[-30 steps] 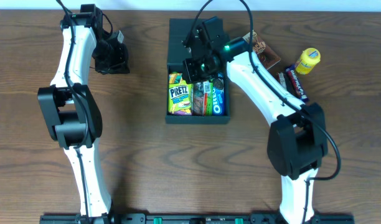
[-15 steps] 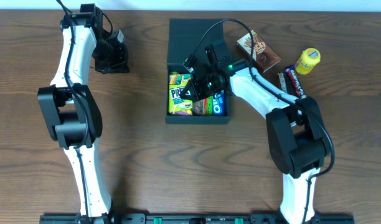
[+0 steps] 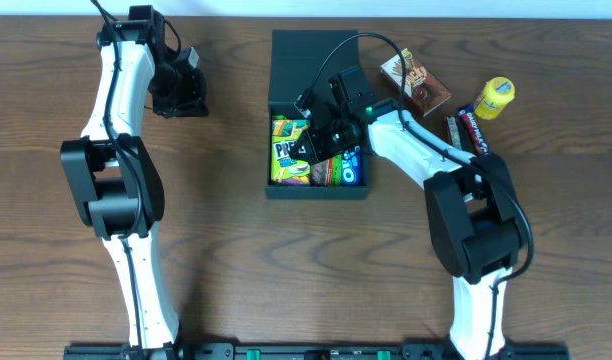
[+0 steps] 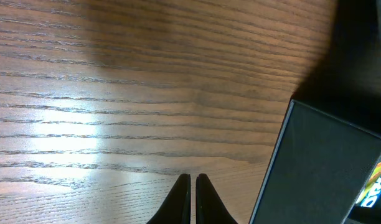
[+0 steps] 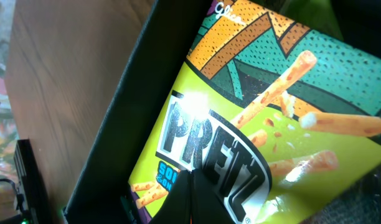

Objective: Pack container
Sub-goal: 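Push the Pretz box down into the box's left side, release, then move the right gripper to the Pocky box and grasp it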

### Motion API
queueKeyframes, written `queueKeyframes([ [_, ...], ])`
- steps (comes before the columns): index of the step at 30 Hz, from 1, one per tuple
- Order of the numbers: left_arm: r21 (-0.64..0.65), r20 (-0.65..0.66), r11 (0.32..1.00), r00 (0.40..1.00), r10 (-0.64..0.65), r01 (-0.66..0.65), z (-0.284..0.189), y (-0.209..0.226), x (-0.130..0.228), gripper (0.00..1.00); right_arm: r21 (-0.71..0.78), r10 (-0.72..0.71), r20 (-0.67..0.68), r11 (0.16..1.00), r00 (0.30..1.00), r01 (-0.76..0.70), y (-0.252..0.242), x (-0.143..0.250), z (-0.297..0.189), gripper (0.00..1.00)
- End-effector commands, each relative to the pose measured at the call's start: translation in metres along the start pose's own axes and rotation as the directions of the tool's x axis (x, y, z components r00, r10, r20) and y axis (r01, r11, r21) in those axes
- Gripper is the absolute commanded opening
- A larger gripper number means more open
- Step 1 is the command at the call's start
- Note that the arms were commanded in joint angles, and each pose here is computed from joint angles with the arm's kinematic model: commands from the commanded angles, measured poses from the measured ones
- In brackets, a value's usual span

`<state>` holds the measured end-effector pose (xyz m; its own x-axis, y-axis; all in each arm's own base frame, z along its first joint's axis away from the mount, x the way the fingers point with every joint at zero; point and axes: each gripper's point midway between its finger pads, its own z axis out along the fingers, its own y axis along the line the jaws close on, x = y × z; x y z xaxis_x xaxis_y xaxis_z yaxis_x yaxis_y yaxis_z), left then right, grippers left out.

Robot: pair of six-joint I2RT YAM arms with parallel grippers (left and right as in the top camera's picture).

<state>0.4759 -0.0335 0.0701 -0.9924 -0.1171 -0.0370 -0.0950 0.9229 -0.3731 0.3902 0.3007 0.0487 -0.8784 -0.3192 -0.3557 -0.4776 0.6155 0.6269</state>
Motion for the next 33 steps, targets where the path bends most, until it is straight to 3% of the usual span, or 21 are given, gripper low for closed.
queueKeyframes([
  [1,0.0,0.009,1.0,1.0,0.022,-0.022,-0.002,0.0,-0.003,0.06,0.01,0.024,0.001,1.0,1.0,-0.024,-0.017,0.0,0.005,0.01],
  [6,-0.001,0.008,1.0,1.0,0.022,-0.022,-0.002,0.0,-0.002,0.06,-0.117,-0.045,0.13,0.991,0.99,0.06,0.013,-0.056,-0.035,0.01],
  [11,-0.025,0.006,0.999,1.0,0.02,-0.02,-0.002,0.004,-0.002,0.06,-0.039,-0.167,0.331,0.981,0.929,0.19,0.021,-0.121,-0.118,0.04],
  [14,-0.027,0.002,0.999,1.0,0.019,-0.019,-0.002,0.005,-0.001,0.06,0.147,-0.204,0.382,0.976,0.901,0.159,-0.014,-0.138,-0.155,0.22],
  [16,-0.027,0.001,0.999,1.0,0.018,-0.018,-0.002,0.005,-0.001,0.06,0.308,-0.213,0.364,0.946,0.907,0.099,-0.053,-0.135,-0.171,0.62],
  [19,-0.026,0.0,1.0,1.0,0.011,-0.011,-0.002,0.004,-0.001,0.06,0.567,-0.222,0.24,0.823,0.945,0.049,-0.116,-0.109,-0.198,0.92],
  [21,-0.026,-0.001,1.0,1.0,0.011,-0.011,-0.002,0.004,0.0,0.06,0.665,-0.247,0.16,0.742,0.956,0.081,-0.138,-0.099,-0.212,0.98],
  [25,-0.022,-0.001,1.0,1.0,-0.003,0.003,-0.002,0.003,0.0,0.06,0.772,-0.302,0.053,0.617,0.952,0.153,-0.174,-0.093,-0.239,0.99],
  [33,-0.016,-0.002,0.998,0.998,-0.056,0.056,-0.002,0.001,0.0,0.06,0.774,-0.255,0.032,0.618,0.967,0.137,-0.241,-0.071,-0.244,0.99],
])
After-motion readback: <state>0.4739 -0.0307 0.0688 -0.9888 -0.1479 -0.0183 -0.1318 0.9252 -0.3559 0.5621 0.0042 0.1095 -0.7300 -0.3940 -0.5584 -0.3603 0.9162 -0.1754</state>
